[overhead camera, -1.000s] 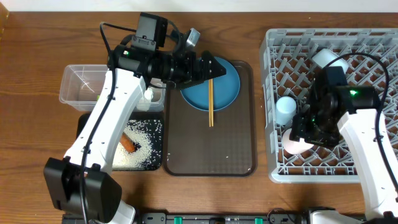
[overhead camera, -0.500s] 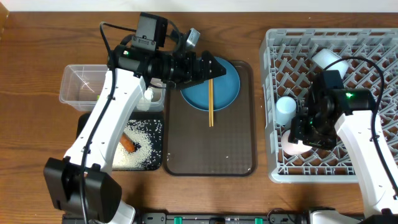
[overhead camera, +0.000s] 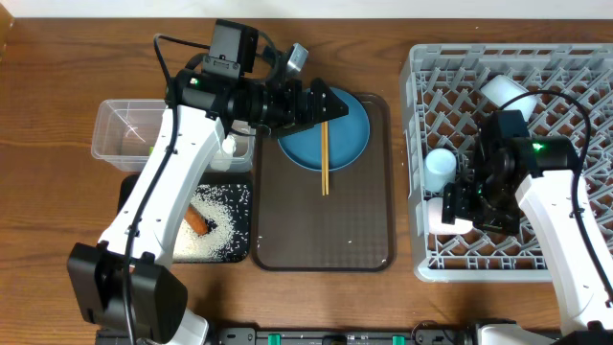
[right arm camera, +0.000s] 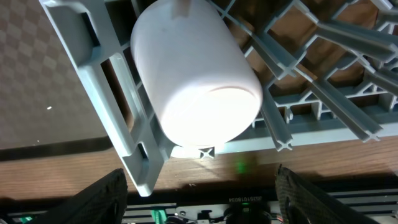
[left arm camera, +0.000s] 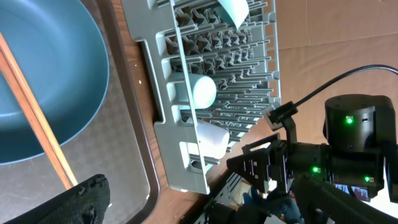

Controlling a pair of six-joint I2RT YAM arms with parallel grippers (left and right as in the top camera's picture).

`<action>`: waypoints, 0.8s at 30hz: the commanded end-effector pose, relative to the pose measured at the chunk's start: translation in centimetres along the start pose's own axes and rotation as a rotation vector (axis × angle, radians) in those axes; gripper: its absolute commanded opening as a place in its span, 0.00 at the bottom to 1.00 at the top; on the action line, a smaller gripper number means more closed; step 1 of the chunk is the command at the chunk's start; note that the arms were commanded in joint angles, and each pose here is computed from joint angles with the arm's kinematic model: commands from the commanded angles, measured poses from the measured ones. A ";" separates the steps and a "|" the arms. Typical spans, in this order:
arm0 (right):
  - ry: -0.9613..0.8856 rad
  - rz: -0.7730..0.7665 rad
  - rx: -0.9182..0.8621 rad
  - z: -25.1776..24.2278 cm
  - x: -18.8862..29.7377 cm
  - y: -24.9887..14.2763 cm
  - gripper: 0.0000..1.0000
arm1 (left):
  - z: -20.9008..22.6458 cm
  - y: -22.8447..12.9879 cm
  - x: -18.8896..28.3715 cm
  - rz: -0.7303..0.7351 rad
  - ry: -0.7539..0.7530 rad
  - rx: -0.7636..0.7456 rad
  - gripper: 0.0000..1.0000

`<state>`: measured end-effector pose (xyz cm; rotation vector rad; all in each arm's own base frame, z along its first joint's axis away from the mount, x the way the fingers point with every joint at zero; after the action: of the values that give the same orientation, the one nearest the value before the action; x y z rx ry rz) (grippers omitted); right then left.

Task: Sort waste into correct bins and load items into the dishwasher rack
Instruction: 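Lower the pink cup onto the rack with the right gripper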

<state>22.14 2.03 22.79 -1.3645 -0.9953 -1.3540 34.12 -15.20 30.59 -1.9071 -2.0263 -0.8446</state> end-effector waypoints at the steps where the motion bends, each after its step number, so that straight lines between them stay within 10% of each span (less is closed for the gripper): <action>1: -0.008 -0.002 0.032 0.1 -0.1 -0.2 0.77 | 0.5 -0.1 -0.3 0.008 0.011 -0.003 0.96; 12: 0.139 -0.076 0.114 1.6 2.8 0.7 0.66 | 0.5 -0.1 -0.3 0.008 0.011 -0.003 0.96; 18: 0.181 -0.036 0.103 1.8 2.7 0.2 0.01 | 0.5 -0.1 -0.3 0.008 0.011 -0.003 0.96; 24: 0.175 -0.011 0.096 1.6 1.1 0.1 0.01 | 0.5 -0.1 -0.3 0.008 0.011 -0.004 0.96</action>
<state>23.08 3.14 24.51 -1.1634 -0.9570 -1.4064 34.12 -15.20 30.59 -1.9073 -2.0263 -0.8450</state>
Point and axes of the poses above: each gripper's point midway between its finger pads, its own x axis back along the fingers, its own z axis along the line the jaws close on, y = z × x, the point moved 10 cm from there along x, back along the fingers, and after that the axes turned 2 degrees about -x, right-handed, at the moved point
